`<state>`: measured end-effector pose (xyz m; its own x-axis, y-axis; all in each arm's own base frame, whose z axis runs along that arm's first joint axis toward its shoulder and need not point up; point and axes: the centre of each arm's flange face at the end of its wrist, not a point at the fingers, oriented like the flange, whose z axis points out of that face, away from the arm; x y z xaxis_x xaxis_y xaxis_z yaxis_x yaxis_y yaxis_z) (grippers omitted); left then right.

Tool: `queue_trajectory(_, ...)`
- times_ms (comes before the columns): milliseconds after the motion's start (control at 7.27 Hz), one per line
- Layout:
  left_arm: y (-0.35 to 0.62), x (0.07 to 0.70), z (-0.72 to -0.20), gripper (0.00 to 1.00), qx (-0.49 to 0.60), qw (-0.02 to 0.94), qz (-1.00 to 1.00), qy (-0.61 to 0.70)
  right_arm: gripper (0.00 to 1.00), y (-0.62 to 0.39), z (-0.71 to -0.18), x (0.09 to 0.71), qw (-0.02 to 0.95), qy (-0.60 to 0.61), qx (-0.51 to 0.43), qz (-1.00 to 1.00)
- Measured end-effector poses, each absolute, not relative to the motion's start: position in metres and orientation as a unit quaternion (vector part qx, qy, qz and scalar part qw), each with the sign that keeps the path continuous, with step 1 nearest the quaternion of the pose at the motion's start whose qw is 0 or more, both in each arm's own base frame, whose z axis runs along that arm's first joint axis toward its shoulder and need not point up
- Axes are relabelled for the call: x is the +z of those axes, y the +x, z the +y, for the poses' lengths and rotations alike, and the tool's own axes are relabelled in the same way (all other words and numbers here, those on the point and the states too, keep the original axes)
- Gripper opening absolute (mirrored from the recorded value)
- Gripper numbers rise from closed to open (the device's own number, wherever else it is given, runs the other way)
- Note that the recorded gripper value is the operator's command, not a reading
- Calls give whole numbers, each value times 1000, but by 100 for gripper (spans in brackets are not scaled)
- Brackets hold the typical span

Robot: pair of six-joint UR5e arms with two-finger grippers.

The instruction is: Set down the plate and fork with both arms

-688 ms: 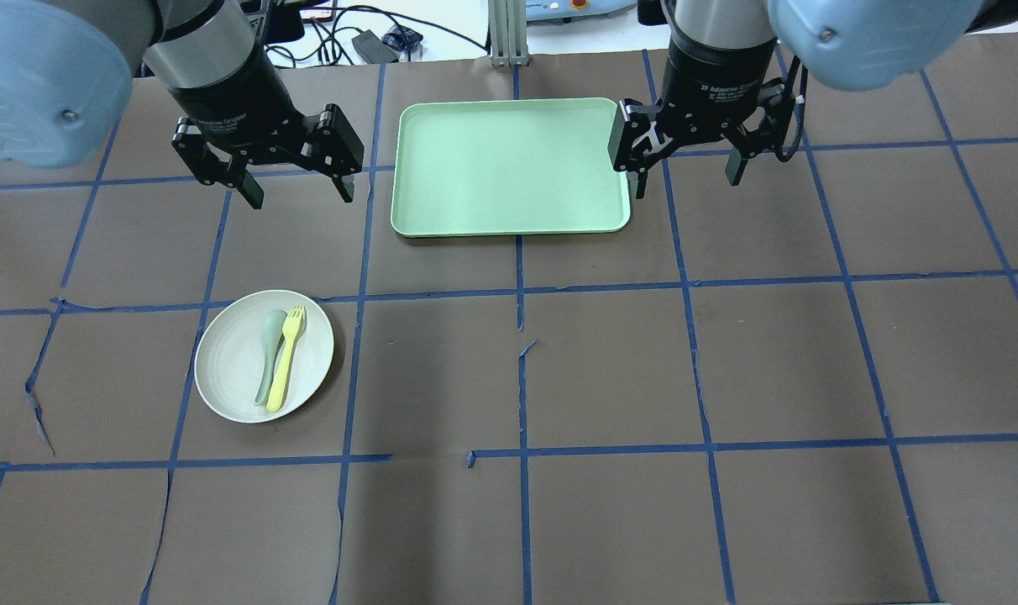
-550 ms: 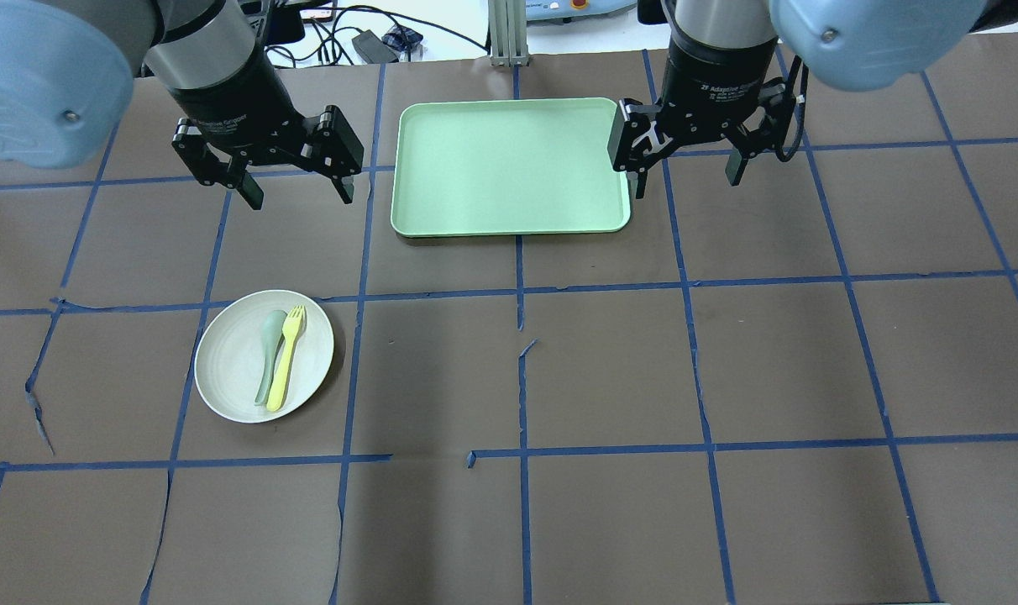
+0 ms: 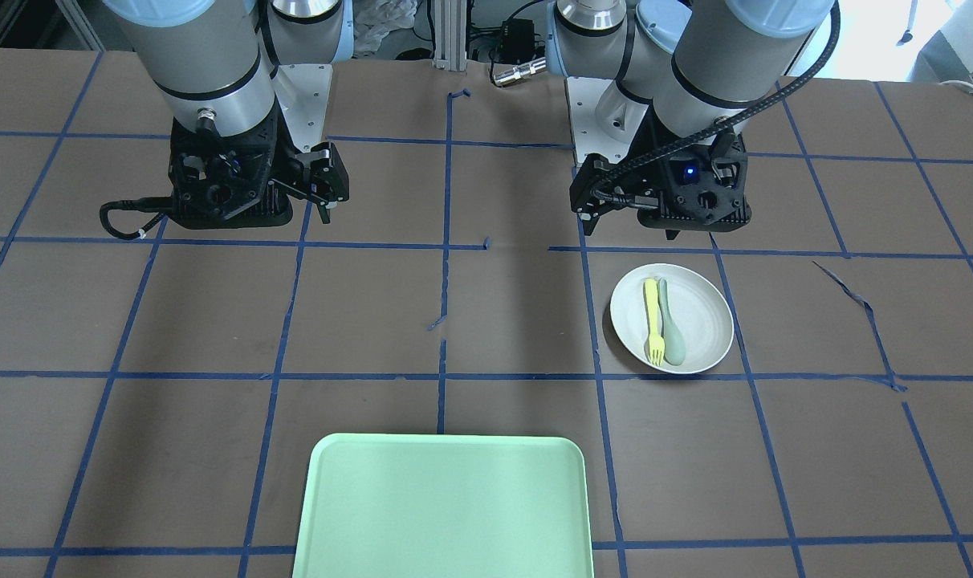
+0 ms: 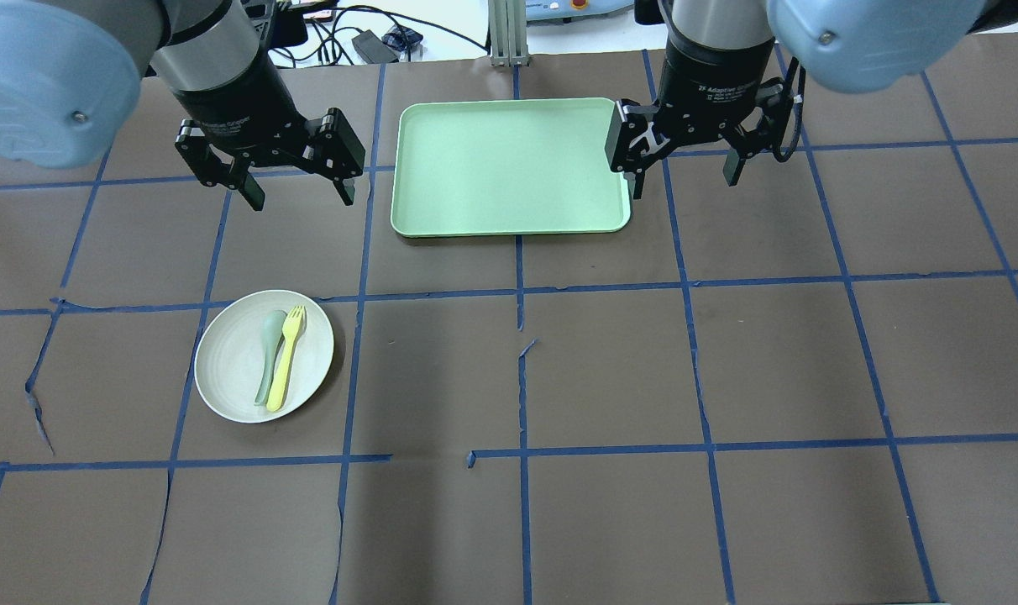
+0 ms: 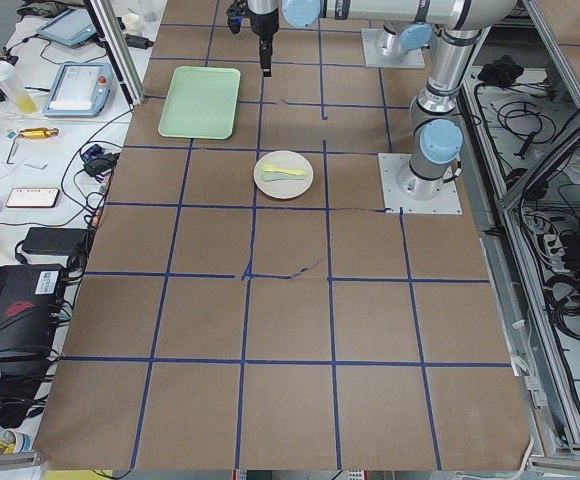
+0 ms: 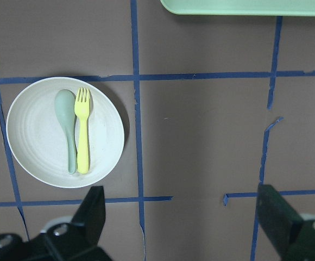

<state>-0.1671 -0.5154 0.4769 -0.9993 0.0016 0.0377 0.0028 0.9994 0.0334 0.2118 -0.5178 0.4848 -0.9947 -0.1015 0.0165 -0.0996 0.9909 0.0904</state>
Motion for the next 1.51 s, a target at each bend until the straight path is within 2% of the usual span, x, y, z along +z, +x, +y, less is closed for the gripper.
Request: queue_trajectory(1513, -170, 452, -519, 100, -38, 14, -999, -5, 100, 209, -519, 489, 24, 51, -42, -997)
